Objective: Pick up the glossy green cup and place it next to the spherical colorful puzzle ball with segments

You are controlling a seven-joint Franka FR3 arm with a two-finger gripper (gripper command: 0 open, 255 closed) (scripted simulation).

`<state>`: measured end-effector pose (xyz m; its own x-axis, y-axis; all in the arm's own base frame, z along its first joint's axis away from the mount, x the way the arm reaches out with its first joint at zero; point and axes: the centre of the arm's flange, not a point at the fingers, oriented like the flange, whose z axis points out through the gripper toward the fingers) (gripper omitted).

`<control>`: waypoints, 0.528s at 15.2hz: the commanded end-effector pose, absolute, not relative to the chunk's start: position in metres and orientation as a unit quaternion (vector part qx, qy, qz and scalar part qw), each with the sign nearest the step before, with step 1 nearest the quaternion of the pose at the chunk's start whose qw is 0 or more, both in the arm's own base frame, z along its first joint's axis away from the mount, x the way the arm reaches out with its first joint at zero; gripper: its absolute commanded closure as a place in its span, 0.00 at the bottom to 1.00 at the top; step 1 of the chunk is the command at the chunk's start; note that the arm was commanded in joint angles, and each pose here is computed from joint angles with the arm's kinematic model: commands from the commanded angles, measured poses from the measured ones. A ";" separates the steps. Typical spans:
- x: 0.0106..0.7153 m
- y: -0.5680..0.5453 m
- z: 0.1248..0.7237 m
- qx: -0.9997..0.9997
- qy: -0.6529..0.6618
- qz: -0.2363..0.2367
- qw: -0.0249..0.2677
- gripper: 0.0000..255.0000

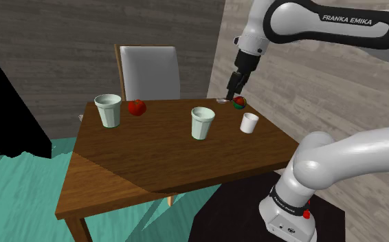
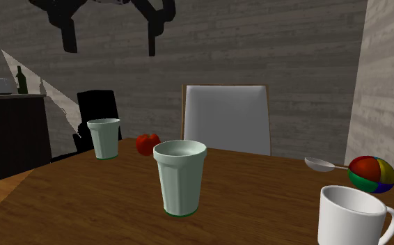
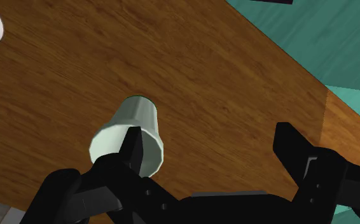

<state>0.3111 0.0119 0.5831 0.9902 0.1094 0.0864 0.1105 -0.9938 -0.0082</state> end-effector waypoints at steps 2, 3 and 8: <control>0.321 0.013 0.574 -0.998 -0.052 -0.041 0.001 0.00; 0.331 0.015 0.565 -0.998 -0.050 -0.039 -0.004 0.00; 0.381 0.019 0.519 -0.998 -0.035 -0.028 -0.032 0.00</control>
<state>0.3703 0.0155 0.5325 0.9954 0.0775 0.0572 0.0744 -0.9957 0.0546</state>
